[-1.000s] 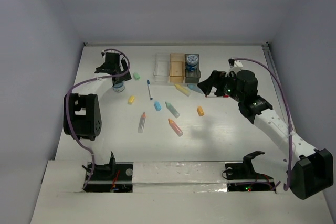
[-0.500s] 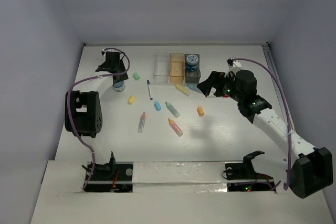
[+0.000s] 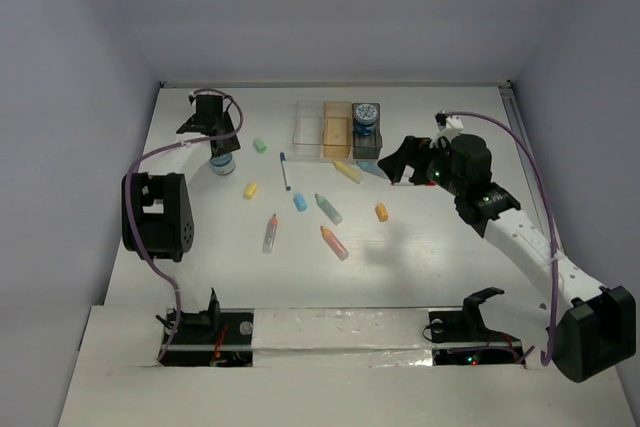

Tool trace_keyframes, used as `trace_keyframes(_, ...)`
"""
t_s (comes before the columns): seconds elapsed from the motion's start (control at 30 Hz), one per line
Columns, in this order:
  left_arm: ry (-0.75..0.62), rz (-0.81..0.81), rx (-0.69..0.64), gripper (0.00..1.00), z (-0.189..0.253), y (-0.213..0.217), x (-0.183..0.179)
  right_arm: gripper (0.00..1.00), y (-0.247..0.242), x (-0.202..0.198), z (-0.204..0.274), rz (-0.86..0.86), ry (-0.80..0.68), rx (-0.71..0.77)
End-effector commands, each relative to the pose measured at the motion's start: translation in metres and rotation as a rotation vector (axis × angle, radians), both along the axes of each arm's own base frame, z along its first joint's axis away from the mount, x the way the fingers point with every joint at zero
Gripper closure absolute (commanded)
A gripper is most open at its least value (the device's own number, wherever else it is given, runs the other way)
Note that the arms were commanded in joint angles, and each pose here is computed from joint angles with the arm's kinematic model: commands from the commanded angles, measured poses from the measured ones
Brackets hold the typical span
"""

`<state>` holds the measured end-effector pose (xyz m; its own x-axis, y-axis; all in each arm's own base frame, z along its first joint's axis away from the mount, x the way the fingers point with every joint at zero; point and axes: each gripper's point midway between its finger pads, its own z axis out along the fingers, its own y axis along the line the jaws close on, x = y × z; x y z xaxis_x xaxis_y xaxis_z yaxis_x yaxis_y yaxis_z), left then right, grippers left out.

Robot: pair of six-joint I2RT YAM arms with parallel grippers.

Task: Sort the stationery into containers
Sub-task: Pick up the stationery from the center of the board, then place the stationery in the storage box.

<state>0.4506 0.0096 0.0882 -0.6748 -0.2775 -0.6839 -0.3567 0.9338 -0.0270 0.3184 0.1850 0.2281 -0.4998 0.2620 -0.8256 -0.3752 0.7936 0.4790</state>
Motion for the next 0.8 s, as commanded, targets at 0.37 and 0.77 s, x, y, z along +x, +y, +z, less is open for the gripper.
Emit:
trace_keyframes(0.37, -0.458, -0.347, -0.144, 0.84, 0.232, -0.175, 0.018, 0.00, -0.027, 0.001, 0.028, -0.161, -0.093, 0.017)
trace_keyframes(0.77, -0.519, -0.641, -0.273, 0.84, 0.240, -0.352, 0.025, 0.00, -0.049, -0.018, -0.007, -0.244, -0.007, -0.028)
